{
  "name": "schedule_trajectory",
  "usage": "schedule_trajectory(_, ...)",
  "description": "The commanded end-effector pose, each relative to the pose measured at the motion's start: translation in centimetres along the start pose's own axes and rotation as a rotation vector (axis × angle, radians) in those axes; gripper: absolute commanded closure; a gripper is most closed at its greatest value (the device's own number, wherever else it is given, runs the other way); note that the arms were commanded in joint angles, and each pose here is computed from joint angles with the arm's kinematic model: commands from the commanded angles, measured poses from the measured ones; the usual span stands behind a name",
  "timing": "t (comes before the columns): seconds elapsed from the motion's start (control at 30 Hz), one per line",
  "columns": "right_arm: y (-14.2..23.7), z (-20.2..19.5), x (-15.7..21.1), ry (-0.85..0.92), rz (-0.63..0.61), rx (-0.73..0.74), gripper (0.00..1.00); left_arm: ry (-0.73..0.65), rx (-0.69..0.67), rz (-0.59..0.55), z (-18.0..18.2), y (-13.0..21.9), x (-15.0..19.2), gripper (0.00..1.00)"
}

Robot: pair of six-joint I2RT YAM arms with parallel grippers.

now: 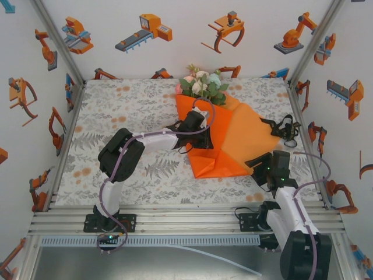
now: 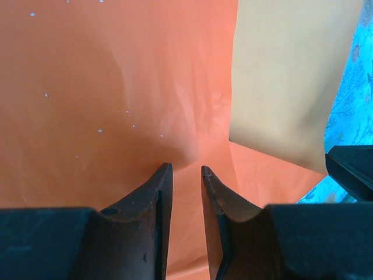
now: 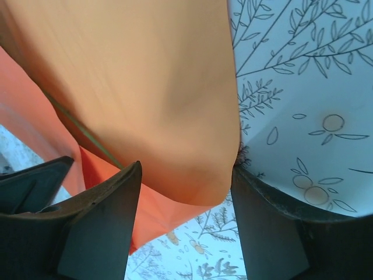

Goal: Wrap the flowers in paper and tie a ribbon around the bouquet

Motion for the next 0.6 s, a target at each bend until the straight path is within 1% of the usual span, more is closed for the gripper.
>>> schedule_trajectory(0.0, -0.6, -0.8, 0.5, -0.036, 0.003, 0.001, 0.44, -0.018, 0.004, -0.020, -0.6, 0.3, -0.5, 0.70)
schedule_trajectory(0.17, -0.1, 0.1, -0.6, 0.043, -0.043, -0.009, 0.56, -0.021, 0.005, -0.022, -0.7, 0.4, -0.5, 0.70)
schedule_trajectory(0.27, -0.2, 0.7, -0.8, 0.053, -0.065, -0.065, 0.60, -0.021, 0.006, -0.023, -0.8, 0.3, -0.5, 0.70)
schedule_trajectory(0.3, -0.3, 0.7, -0.7, 0.049, -0.063, -0.072, 0.63, -0.022, 0.007, -0.024, -0.9, 0.3, -0.5, 0.70)
schedule_trajectory(0.4, -0.2, 0.4, -0.6, 0.076, -0.055, -0.038, 0.78, -0.022, 0.002, -0.022, -0.8, 0.3, -0.4, 0.70)
schedule_trajectory(0.47, 0.2, 0.3, -0.8, 0.103, -0.063, -0.015, 0.92, -0.024, 0.004, -0.021, -0.9, 0.3, -0.4, 0.70)
schedule_trajectory(0.53, 0.7, 1.0, -1.0, 0.137, -0.077, -0.026, 1.00, -0.024, 0.003, -0.022, -0.9, 0.3, -0.5, 0.70)
schedule_trajectory(0.57, 1.0, 1.7, -1.1, 0.161, -0.076, -0.042, 1.00, -0.026, 0.003, -0.019, -1.0, 0.2, -0.4, 0.70)
Point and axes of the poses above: each hand's point on the last joint's axis, 136 mm out from that joint toward the fingers, its own y axis back along the fingers, its own z axis along the line the jaws close on, x = y × z, the point moved 3 cm from there along y, back along the fingers
